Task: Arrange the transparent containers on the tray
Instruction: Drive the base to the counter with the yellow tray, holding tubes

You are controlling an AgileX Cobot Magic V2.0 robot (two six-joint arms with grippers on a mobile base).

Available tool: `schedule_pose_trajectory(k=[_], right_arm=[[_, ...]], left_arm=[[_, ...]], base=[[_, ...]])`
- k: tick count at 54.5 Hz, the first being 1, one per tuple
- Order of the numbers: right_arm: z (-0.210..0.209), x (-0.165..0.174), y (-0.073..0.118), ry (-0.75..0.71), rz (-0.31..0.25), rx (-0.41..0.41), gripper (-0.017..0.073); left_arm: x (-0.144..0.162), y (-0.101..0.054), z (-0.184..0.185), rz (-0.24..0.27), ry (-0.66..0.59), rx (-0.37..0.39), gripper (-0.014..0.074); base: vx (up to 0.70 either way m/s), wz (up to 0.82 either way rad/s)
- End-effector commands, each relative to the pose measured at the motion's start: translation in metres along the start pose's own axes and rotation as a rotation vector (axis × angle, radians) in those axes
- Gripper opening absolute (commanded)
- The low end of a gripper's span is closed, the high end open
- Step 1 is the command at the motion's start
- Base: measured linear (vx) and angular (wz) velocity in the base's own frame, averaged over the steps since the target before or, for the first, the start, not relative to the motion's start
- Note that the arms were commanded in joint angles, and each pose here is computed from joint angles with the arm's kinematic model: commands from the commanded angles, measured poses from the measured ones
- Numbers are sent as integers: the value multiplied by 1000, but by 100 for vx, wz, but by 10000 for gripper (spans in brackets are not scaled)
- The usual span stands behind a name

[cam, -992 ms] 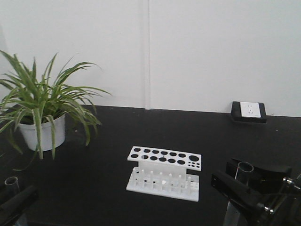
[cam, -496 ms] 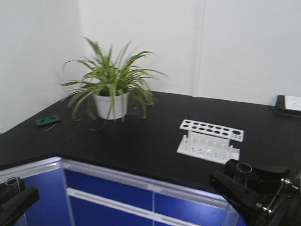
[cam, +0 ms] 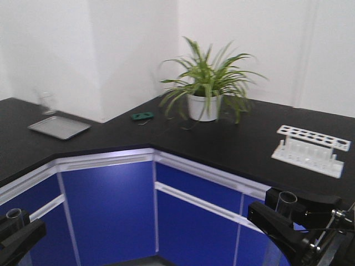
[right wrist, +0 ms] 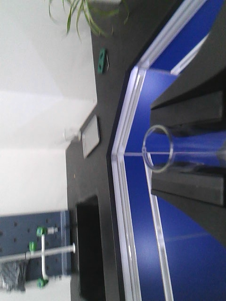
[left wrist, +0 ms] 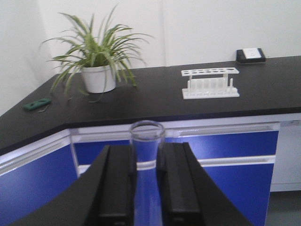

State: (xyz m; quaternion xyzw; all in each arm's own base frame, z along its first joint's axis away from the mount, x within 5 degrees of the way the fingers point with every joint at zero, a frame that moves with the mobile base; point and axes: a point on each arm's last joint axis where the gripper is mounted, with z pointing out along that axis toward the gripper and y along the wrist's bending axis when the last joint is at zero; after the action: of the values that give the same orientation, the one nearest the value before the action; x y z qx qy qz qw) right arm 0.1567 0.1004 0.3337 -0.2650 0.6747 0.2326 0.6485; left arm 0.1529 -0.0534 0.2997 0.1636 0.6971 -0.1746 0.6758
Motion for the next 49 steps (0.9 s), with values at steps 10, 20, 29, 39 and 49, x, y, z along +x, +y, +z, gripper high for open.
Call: schedule_pose_trajectory(k=[10,20,29,39,49], right_arm=[[-1,-15,2,-61,6,-28,-11],[-1,-15,2,-61,6,-28,-11],[-1,-14,2,-60,6,-25,-11],[-1,-15,2,-61,6,-28,-11],[-1,-15,2,-61,6,-28,-11]], left_arm=[[-12,-3,1,-32,-63,35,-4],[-12,-3,1,-32,-63,35,-4],[-12,-3,1,-32,-63,35,-4],[-12,-3,1,-32,-63,35,-4],[-12,-3,1,-32,-64,36,-4]], base=[[-34,50],[-31,55],[-26,62],[-20,73],[-12,77]])
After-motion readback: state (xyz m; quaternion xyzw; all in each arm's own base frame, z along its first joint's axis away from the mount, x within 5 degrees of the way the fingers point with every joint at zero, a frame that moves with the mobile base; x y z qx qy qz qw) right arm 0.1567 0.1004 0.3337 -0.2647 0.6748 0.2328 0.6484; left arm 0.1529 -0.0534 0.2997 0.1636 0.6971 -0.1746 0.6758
